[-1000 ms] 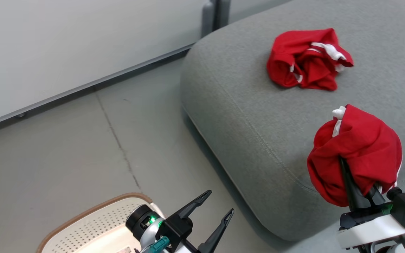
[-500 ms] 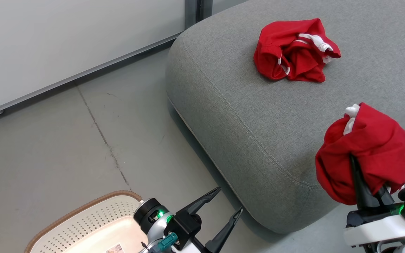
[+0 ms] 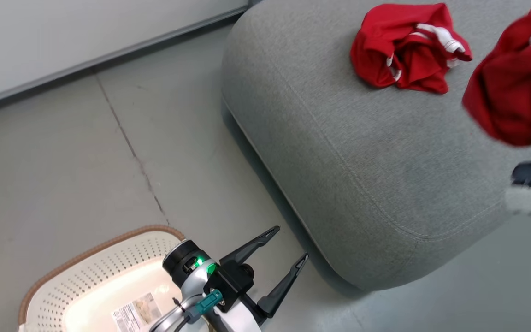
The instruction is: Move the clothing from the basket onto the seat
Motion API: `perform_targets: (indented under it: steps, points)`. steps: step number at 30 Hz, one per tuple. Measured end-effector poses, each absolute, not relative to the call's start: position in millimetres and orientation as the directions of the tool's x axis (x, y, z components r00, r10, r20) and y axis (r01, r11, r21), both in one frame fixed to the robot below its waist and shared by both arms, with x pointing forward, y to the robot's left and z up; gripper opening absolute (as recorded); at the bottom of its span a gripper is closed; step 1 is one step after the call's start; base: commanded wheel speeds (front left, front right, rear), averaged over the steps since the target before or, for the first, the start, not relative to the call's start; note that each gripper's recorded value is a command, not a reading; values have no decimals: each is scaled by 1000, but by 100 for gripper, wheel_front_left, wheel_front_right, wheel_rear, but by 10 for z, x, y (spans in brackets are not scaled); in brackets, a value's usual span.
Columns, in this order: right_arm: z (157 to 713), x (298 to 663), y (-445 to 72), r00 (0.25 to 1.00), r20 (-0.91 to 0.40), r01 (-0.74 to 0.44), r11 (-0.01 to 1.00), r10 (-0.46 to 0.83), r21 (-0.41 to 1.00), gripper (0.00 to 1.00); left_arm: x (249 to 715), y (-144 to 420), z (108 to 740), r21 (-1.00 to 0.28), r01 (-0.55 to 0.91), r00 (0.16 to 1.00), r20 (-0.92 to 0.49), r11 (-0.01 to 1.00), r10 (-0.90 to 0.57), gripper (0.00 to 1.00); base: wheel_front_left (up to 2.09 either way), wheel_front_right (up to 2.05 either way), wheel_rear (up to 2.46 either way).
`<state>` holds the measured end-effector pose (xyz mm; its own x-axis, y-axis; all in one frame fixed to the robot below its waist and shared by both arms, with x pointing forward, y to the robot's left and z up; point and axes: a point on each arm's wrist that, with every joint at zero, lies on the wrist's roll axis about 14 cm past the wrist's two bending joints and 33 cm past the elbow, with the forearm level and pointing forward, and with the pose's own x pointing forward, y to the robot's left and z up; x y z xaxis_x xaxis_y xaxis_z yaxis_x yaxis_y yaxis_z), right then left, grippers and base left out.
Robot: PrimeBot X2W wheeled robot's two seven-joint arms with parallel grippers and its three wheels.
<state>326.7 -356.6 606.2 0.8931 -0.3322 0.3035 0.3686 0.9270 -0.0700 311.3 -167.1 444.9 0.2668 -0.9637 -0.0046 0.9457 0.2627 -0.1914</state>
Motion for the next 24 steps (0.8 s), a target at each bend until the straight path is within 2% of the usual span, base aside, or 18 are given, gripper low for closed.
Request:
perform_targets:
  steps: [7,16,20,24]
  points:
    - [6469,3855,-3850,887,366,361,916,-280,-175,0,3387,-1577,4218,-196,939,282,-24,281,-959,100,0,0,0]
    - [6459,4458,-4396,874,329,431,883,-358,-183,0,3648,-1401,3930,-213,923,317,-54,322,-947,100,0,0,0]
    - [6230,4736,-4505,881,272,438,885,-387,-158,0,3740,-1325,3792,-230,911,336,-69,343,-939,100,0,0,0]
    - [5786,4944,-4597,892,161,444,887,-423,-130,0,3765,-1272,3654,-234,910,331,-87,343,-939,100,0,0,0]
